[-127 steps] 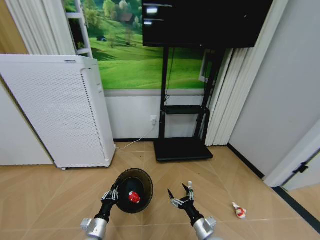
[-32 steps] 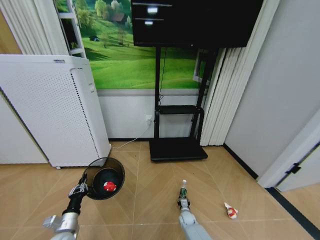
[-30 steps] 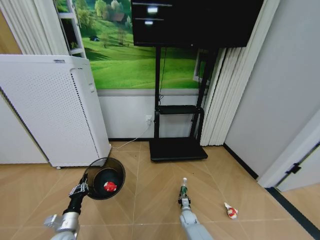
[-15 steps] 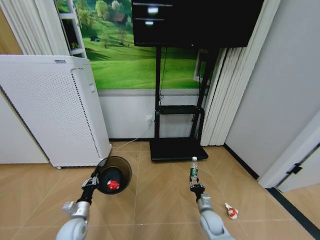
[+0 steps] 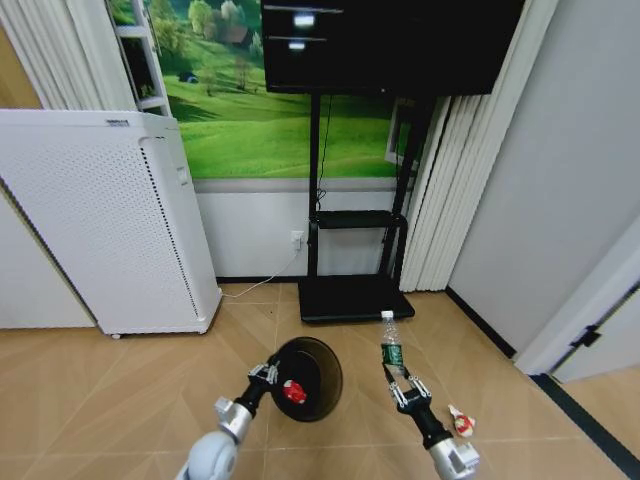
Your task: Pick up the trash bin and place the garbage on the floor into it.
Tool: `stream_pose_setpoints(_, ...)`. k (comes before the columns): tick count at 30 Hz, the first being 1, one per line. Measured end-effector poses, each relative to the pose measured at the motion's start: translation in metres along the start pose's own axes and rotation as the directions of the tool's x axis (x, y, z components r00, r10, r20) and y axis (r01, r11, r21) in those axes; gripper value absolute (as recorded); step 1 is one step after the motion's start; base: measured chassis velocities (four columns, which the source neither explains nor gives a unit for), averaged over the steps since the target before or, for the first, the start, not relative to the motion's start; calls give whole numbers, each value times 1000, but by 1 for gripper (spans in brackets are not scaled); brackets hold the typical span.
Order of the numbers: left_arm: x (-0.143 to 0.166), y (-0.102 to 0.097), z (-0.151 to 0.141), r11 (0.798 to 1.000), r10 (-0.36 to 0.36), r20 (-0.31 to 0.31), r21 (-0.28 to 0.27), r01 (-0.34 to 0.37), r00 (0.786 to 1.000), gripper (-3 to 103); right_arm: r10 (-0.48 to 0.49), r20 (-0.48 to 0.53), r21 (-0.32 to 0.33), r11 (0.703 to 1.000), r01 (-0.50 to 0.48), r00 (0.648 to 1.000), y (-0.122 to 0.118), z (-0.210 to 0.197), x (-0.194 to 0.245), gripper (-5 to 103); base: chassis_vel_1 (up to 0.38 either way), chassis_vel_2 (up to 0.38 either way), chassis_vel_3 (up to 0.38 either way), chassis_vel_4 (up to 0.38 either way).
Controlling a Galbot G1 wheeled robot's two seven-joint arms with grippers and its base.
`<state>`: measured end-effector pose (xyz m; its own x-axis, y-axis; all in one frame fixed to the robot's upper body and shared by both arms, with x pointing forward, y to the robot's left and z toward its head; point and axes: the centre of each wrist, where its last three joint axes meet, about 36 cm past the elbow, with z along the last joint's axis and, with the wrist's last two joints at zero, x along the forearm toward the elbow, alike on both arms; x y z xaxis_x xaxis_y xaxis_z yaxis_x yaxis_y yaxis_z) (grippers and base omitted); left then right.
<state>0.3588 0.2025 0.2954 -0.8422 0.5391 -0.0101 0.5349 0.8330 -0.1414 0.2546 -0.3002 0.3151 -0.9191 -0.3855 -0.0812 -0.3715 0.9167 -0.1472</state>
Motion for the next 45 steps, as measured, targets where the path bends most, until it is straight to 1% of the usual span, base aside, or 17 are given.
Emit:
stream_pose_setpoints(5,-6,2,-1,1000,6,14,-5,-6,1000,7,-74,23,-2,997,74,997,10,4,8,35,0,0,0,0)
stream_pose_setpoints(7,-9,8,3,1000,-6,7,-3,6,1000,7,-125,39,-9,992,126,991,18,4,14,35,0,0,0,0)
stream_pose_setpoints(9,-10,10,5,1000,-10,5,-2,10,1000,7,-136,45,-11,991,136,990,19,3,15,35,0,0,0,0)
stream_pose_setpoints(12,-20,15,13,1000,-22,13,18,22,1000,7,-222,58,-14,975,223,973,30,1,18,35,0,0,0,0)
stream_pose_setpoints(16,-24,15,17,999,-29,17,33,28,999,7,-255,54,-1,967,255,965,33,5,17,35,0,0,0,0)
stream_pose_setpoints(18,-25,6,17,997,-13,24,74,11,1000,7,-299,51,-1,954,299,953,37,9,13,35,0,0,0,0)
stream_pose_setpoints(19,-25,6,17,997,-13,24,74,11,1000,7,-299,51,-1,954,299,953,37,9,13,35,0,0,0,0)
stream_pose_setpoints(22,-18,-6,14,993,31,24,116,-34,999,7,-358,32,28,934,357,933,34,14,7,35,0,0,0,0)
stream_pose_setpoints(27,-8,-8,14,991,57,17,118,-59,998,7,-370,23,50,928,368,929,31,20,-1,35,0,0,0,0)
stream_pose_setpoints(30,-1,-4,12,992,57,13,110,-58,998,7,-343,21,51,939,341,939,32,22,-5,35,0,0,0,0)
stream_pose_setpoints(37,1,0,8,993,54,21,106,-56,998,7,-329,7,55,943,329,944,32,25,-3,33,0,0,0,0)
stream_pose_setpoints(38,0,0,7,993,52,25,107,-55,998,7,-327,4,54,944,327,945,33,25,-3,44,0,0,0,0)
stream_pose_setpoints(39,-1,1,6,993,51,28,108,-54,998,7,-326,2,53,944,325,945,33,26,-2,44,0,0,0,0)
stream_pose_setpoints(40,-1,1,6,993,51,29,108,-54,998,7,-326,1,53,944,325,946,32,26,-1,50,0,0,0,0)
stream_pose_setpoints(41,-1,1,6,993,51,29,108,-54,998,7,-326,1,53,944,325,946,32,26,-1,50,0,0,0,0)
stream_pose_setpoints(44,-2,-1,6,992,51,32,113,-54,998,7,-323,2,56,945,322,947,31,25,0,65,0,0,0,0)
stream_pose_setpoints(45,-2,-1,6,992,51,32,113,-54,998,7,-323,2,56,945,322,947,31,25,0,65,0,0,0,0)
